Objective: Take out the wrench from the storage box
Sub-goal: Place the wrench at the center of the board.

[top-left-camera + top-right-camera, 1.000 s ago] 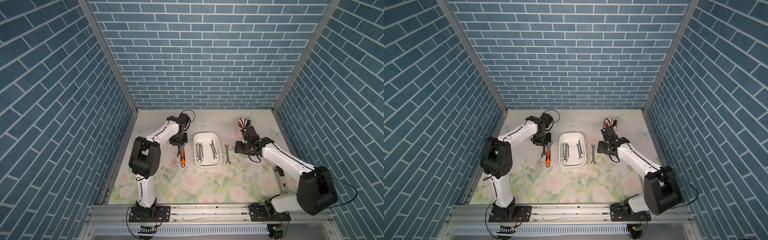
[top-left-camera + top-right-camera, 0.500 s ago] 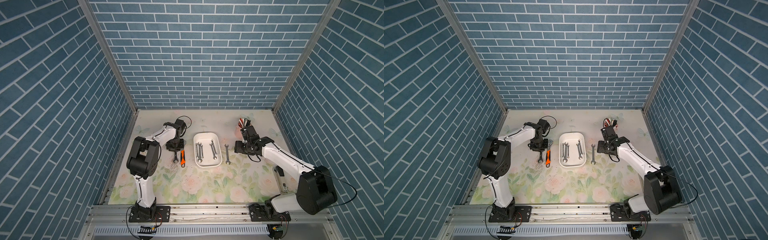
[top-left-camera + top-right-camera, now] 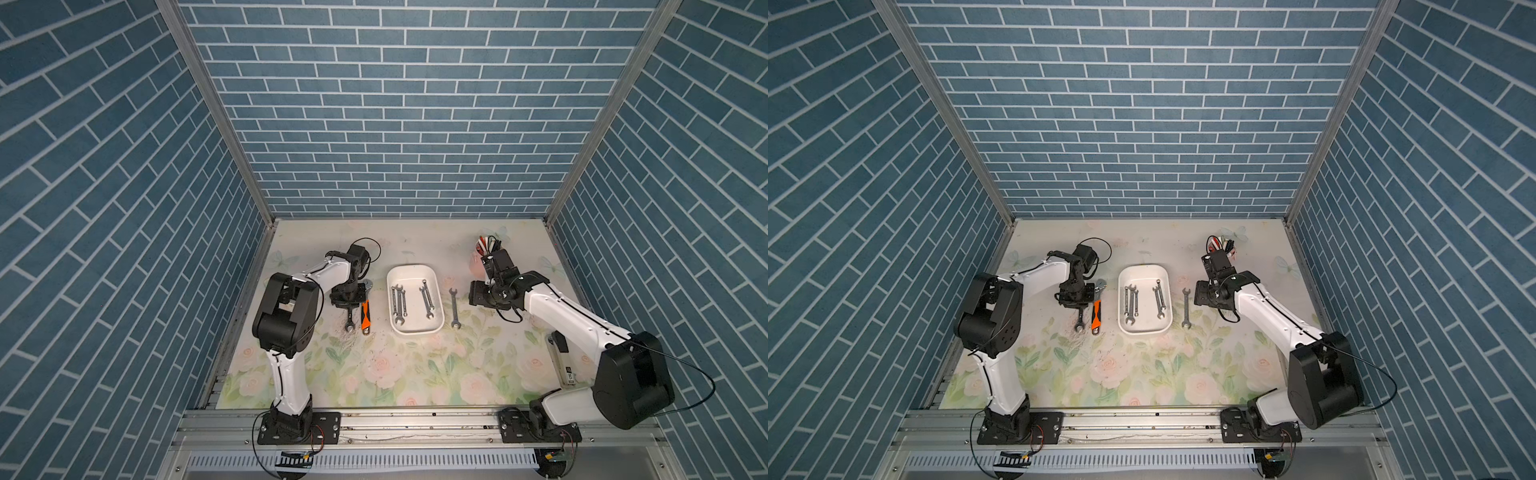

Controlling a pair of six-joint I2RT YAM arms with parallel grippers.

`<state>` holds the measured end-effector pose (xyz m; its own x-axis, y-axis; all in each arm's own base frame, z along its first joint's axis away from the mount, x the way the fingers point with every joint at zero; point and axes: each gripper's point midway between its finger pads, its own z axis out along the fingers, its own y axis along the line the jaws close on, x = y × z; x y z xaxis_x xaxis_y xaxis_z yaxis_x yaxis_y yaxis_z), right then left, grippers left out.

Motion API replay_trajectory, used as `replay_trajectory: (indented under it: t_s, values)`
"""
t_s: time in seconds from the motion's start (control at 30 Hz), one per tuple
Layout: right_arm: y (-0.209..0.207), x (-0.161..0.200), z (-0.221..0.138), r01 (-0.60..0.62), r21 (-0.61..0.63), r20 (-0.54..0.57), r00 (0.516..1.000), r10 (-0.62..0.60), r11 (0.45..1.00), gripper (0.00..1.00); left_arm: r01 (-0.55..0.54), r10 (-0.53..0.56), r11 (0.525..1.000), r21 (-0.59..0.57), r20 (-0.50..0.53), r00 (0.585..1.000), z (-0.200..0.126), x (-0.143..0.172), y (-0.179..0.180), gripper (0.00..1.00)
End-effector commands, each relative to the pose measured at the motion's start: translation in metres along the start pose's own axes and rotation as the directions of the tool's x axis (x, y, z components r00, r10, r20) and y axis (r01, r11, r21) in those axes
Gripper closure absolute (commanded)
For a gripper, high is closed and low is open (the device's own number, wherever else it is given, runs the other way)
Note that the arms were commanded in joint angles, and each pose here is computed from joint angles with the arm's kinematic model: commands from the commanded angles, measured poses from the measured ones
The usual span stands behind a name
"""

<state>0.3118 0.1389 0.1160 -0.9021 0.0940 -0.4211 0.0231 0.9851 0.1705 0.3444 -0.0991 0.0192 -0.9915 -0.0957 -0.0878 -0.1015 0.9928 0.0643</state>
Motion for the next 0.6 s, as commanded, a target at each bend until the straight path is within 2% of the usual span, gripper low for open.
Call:
replay_trajectory:
  t_s: [0.0, 0.23, 0.5, 0.57]
  values:
    - [0.003, 0.001, -0.014, -0.022, 0.001, -0.022, 1.0, 0.022, 1.0, 0.33, 0.004, -0.004, 1.0, -0.009, 0.01, 1.0, -0.001, 0.0, 0.006, 0.7]
    - [0.027, -0.004, -0.038, 0.022, -0.03, -0.011, 1.0, -0.022, 0.999, 0.33, 0.006, -0.005, 1.0, -0.016, 0.064, 0.998, -0.021, -0.007, 0.01, 0.51]
    - [0.061, -0.019, -0.068, 0.05, -0.056, 0.025, 0.998, -0.049, 0.997, 0.33, 0.014, -0.019, 0.999, 0.03, 0.2, 0.98, -0.079, -0.02, 0.013, 0.38]
    - [0.069, -0.023, -0.073, 0.058, -0.057, 0.029, 0.998, -0.056, 0.997, 0.33, 0.018, -0.03, 0.998, 0.053, 0.245, 0.969, -0.096, -0.022, 0.013, 0.29]
